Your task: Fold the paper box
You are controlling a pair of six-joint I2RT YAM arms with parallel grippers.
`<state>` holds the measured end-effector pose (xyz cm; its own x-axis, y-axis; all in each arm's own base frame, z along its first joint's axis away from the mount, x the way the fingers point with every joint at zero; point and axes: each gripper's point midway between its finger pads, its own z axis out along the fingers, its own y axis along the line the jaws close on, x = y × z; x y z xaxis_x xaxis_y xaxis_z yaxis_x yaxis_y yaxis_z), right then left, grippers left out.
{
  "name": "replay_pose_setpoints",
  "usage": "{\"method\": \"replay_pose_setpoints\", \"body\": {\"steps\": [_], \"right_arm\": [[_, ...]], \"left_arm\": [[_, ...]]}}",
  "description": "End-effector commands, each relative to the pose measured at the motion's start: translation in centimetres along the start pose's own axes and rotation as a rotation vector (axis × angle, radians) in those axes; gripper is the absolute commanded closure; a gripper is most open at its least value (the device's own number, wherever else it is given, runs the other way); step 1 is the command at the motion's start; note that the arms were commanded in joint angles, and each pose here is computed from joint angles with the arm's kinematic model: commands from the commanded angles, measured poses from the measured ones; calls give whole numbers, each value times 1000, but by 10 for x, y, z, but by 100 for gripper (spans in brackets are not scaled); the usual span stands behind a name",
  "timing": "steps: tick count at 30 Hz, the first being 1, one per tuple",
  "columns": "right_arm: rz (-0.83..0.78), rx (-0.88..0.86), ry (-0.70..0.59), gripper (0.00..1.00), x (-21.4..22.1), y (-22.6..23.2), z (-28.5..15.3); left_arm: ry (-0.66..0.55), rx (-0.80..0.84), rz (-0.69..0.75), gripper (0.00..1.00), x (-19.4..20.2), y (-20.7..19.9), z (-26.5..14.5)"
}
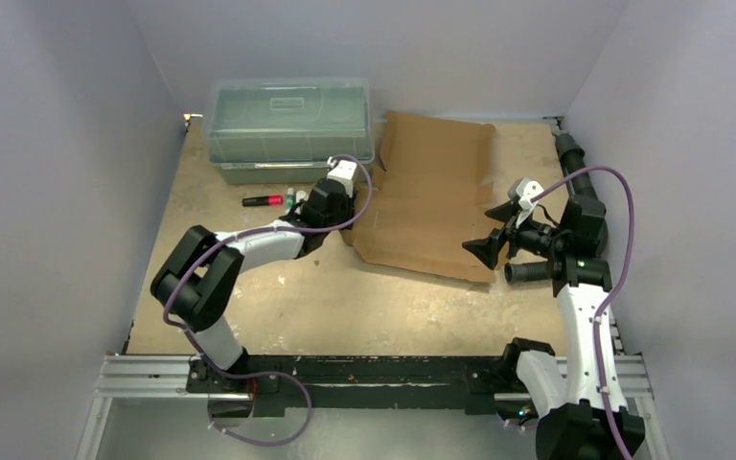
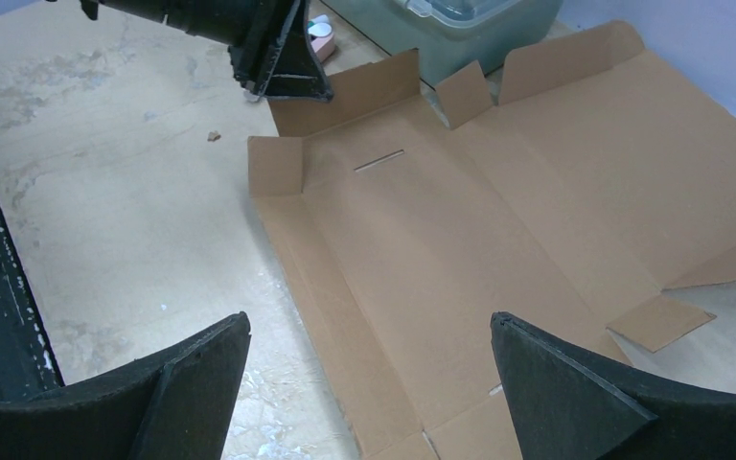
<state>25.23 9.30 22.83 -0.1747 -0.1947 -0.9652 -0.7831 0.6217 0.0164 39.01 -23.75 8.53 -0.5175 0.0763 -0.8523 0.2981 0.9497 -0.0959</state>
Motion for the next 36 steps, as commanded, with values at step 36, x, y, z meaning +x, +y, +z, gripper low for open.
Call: {"method": "replay_pose_setpoints", "body": {"steps": [36], "right_arm": [[-58,-29,-8,1,-6,-1,0]], "left_arm": [[-166,160,570,100,-83,-26,-55]]}}
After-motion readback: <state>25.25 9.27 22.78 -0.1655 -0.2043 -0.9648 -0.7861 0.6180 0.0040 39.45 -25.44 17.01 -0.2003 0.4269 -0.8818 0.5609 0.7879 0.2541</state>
